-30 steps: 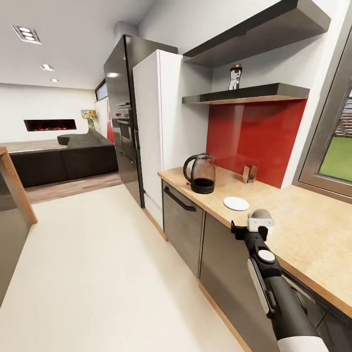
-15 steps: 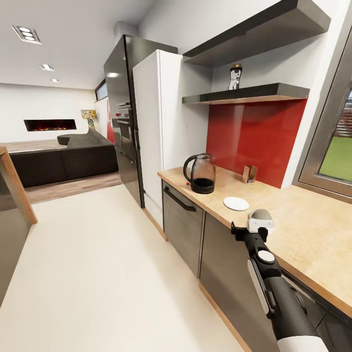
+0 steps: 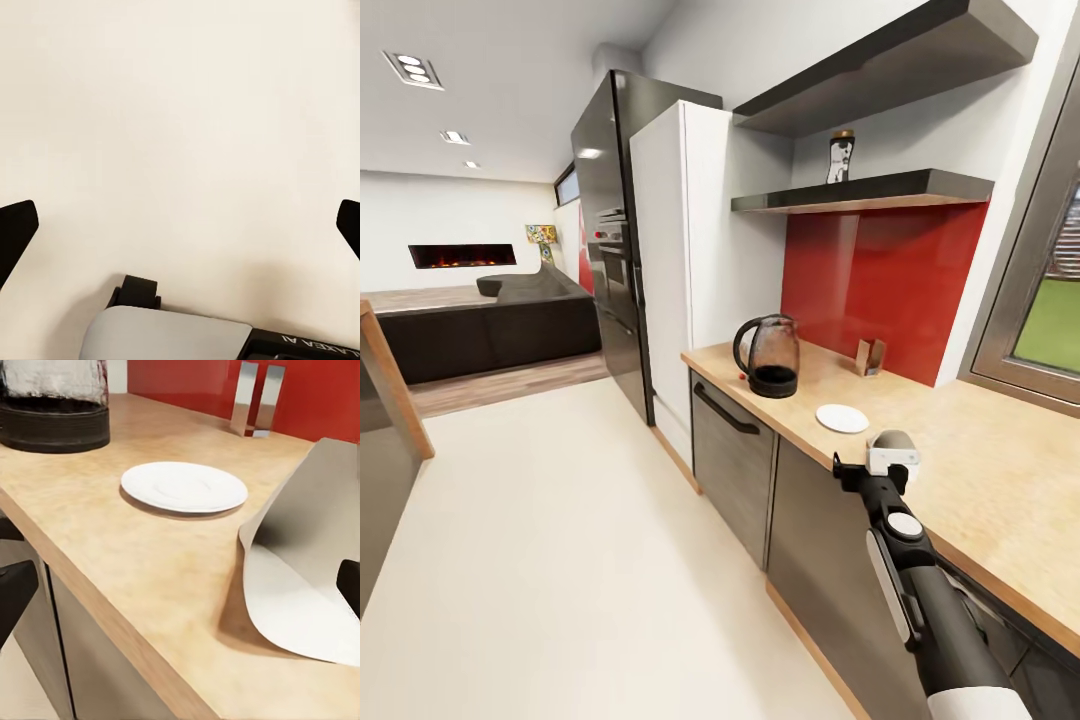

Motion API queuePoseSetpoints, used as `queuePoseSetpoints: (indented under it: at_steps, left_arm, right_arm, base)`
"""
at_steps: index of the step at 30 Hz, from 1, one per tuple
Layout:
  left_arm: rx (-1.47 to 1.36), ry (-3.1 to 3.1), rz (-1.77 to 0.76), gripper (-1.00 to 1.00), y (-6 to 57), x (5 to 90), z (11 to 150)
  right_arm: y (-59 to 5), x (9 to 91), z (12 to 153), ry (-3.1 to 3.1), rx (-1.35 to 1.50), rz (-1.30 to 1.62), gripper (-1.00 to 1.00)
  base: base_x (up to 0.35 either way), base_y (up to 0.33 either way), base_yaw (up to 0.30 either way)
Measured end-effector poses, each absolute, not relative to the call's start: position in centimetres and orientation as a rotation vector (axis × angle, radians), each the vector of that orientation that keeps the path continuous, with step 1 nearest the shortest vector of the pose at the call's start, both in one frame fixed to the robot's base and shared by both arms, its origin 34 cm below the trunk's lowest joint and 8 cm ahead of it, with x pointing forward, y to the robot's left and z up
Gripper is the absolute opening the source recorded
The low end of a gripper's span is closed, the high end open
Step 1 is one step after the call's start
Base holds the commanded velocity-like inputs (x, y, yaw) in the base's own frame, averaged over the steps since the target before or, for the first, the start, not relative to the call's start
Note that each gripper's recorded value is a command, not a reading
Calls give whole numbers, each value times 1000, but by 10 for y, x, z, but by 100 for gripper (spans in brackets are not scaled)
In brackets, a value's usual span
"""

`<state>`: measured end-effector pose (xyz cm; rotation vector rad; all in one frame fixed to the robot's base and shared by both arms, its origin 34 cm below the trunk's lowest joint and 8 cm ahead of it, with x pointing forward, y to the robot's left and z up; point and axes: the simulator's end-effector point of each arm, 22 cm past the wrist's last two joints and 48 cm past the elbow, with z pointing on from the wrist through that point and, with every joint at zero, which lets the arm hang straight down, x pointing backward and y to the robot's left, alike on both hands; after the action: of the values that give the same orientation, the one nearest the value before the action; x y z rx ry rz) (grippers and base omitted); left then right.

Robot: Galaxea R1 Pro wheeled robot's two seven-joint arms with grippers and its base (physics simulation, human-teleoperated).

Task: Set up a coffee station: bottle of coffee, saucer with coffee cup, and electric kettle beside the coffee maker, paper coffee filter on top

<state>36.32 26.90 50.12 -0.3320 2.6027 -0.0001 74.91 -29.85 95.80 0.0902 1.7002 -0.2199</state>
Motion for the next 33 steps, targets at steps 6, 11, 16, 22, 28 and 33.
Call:
queuePoseSetpoints:
  at_steps: [6, 11, 16, 22, 28, 33]
  left_arm:
    - [-332, 2602, 0, 100, 269, 363, 501]
    - [-332, 2603, 0, 100, 269, 363, 501]
    - [-332, 2603, 0, 100, 269, 363, 501]
    - [-332, 2603, 0, 100, 269, 363, 501]
    - [-332, 2603, 0, 100, 269, 363, 501]
    - [-332, 2602, 0, 100, 269, 363, 501]
  right_arm:
    - [-299, 750, 950, 1707, 87, -220, 100]
    - [-299, 750, 947, 1711, 89, -218, 100]
    - [-299, 751, 942, 1723, 101, -199, 100]
    - [-300, 751, 939, 1729, 112, -185, 100]
    - [-299, 751, 939, 1731, 113, -183, 100]
    - [-300, 751, 939, 1730, 113, -183, 100]
  base:
    - [93, -69, 0]
    - [39, -26, 0]
    - [7, -5, 0]
    - [1, -1, 0]
    - [14, 0, 0]
    - [79, 0, 0]
